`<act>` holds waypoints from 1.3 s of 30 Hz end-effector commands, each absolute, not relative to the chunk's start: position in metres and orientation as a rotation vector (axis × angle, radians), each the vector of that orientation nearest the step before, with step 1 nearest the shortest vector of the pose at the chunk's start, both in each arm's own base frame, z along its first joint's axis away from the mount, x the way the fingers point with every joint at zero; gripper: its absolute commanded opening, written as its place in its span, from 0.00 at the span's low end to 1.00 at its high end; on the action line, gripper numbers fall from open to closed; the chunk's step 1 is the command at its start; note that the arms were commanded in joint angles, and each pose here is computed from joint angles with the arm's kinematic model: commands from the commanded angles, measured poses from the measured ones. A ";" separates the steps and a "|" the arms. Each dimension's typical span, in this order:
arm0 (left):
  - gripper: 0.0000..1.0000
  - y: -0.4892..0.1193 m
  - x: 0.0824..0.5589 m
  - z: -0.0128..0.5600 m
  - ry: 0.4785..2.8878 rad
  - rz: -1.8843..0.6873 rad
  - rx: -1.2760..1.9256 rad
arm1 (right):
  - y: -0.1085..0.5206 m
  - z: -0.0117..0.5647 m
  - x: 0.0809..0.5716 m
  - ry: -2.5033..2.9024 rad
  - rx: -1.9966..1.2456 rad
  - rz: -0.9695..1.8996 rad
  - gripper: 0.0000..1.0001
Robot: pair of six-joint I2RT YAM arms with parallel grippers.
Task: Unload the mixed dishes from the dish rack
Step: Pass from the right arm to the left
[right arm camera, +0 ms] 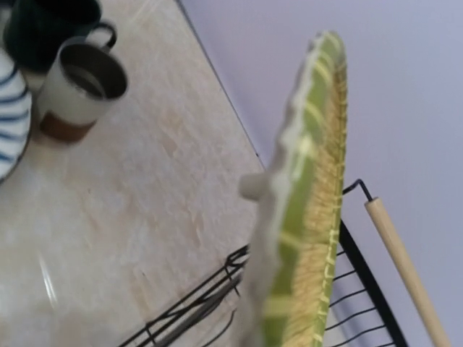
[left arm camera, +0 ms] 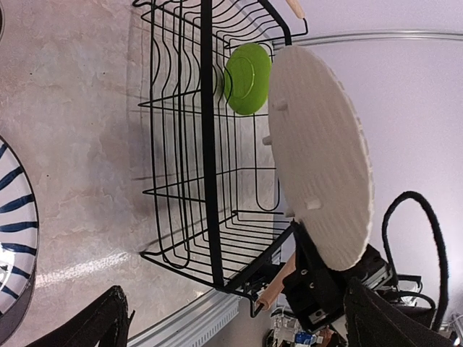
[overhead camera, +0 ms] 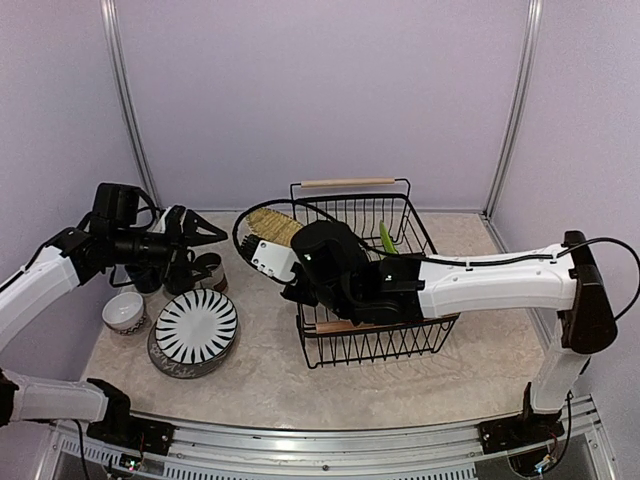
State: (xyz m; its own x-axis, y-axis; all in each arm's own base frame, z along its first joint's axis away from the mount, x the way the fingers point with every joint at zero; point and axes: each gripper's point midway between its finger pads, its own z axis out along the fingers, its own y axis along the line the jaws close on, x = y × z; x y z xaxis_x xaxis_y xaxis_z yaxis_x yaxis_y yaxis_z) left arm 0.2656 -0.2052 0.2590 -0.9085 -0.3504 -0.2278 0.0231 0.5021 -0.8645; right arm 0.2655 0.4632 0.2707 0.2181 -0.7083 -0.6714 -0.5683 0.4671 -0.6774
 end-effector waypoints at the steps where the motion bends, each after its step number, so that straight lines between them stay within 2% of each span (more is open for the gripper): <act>1: 0.99 -0.210 0.261 0.275 2.309 -1.513 -0.250 | 0.476 0.282 0.267 1.357 -1.188 -0.292 0.00; 6: 0.98 -0.211 0.258 0.280 2.295 -1.533 -0.248 | 0.492 0.277 0.259 1.320 -1.236 -0.313 0.00; 17: 0.75 -0.232 0.256 0.280 2.326 -1.555 -0.157 | 0.512 0.277 0.237 1.238 -1.291 -0.333 0.00; 26: 0.43 -0.237 0.253 0.275 2.368 -1.511 -0.135 | 0.515 0.275 0.233 1.226 -1.303 -0.346 0.00; 31: 0.23 -0.239 0.254 0.276 2.368 -1.521 -0.122 | 0.515 0.271 0.233 1.225 -1.307 -0.366 0.00; 38: 0.04 -0.240 0.258 0.276 2.374 -1.515 -0.125 | 0.514 0.271 0.232 1.229 -1.304 -0.356 0.00; 39: 0.03 -0.240 0.258 0.276 2.373 -1.516 -0.123 | 0.514 0.270 0.232 1.229 -1.302 -0.354 0.04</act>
State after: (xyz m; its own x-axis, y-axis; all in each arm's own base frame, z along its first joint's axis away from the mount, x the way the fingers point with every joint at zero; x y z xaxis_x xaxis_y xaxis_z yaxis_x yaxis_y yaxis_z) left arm 0.2552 -0.2380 0.2657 -0.9510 -0.2651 -0.1595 0.0324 0.4275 -0.9035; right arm 0.2367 0.5063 0.2488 0.3830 -0.8360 -0.3931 -0.4154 0.2242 -0.8816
